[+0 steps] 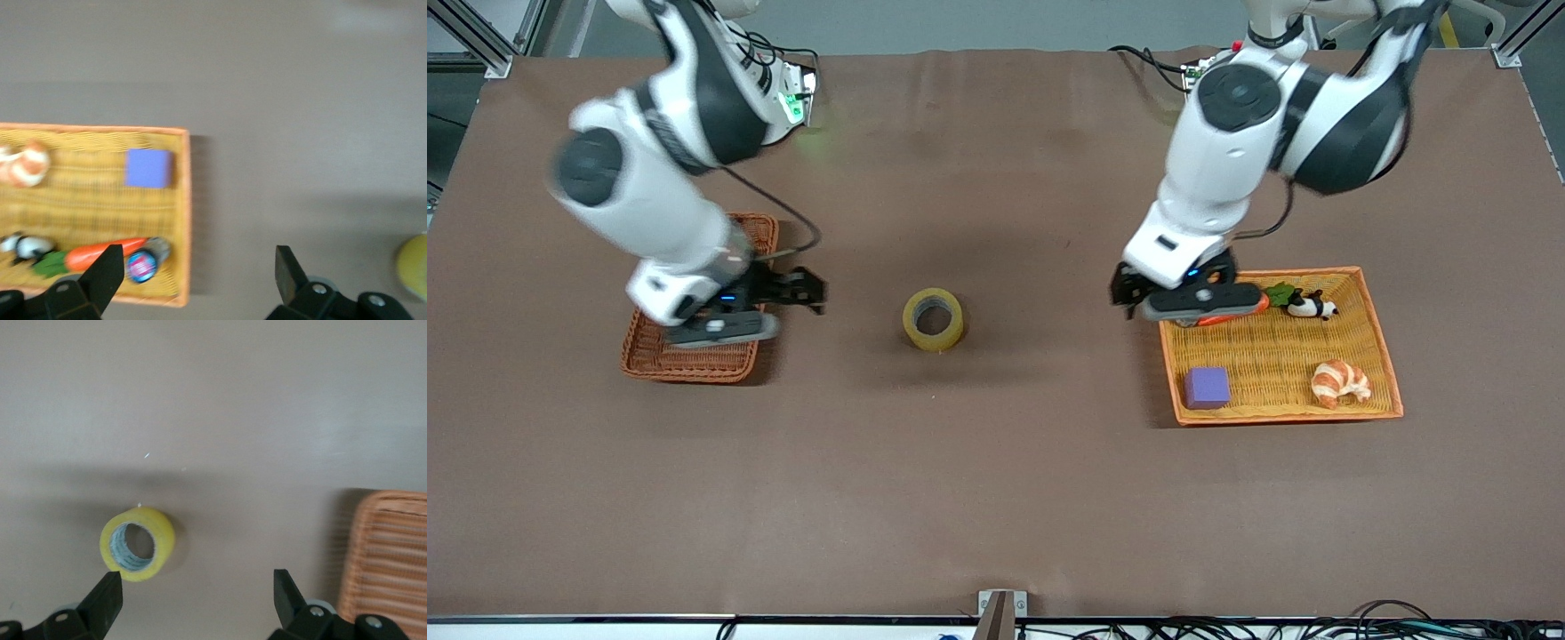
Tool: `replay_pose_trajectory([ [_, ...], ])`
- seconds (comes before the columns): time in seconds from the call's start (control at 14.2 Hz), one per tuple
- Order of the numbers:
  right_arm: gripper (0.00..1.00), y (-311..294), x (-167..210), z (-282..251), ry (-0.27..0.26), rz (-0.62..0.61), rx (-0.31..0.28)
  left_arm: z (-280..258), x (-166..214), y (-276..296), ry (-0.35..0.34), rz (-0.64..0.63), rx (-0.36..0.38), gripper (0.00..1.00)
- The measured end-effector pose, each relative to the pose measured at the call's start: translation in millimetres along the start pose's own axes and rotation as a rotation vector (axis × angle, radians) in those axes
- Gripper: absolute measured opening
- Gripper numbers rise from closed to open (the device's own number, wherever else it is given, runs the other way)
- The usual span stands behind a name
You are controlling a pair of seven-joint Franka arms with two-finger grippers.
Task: Move tape to another basket
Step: 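Set the tape down with the left gripper while the right gripper approaches, then grasp the tape roll with the right gripper while the left gripper withdraws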
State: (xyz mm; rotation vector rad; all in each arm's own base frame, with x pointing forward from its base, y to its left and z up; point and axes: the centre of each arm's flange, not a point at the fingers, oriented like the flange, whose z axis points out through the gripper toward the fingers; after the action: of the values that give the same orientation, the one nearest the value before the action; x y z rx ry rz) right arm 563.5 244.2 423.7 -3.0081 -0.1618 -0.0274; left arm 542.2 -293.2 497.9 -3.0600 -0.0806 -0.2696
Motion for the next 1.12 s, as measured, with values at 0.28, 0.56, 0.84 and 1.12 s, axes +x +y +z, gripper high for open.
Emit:
replay_pose_trajectory([
  [0.28,1.00,-29,-6,94,-0.019,-0.009,-0.053,-27,12,-57,-0.030,0.006,-0.020,1.00],
  [0.56,1.00,-46,-11,175,-0.034,-0.030,-0.080,-49,16,-102,-0.078,0.075,-0.082,1.00],
  [0.84,1.00,-65,-26,214,-0.071,-0.062,-0.106,-81,12,-132,-0.098,0.107,-0.071,1.00],
  [1.12,1.00,-78,-33,218,-0.071,-0.099,-0.113,-106,12,-134,-0.088,0.116,-0.084,1.00],
])
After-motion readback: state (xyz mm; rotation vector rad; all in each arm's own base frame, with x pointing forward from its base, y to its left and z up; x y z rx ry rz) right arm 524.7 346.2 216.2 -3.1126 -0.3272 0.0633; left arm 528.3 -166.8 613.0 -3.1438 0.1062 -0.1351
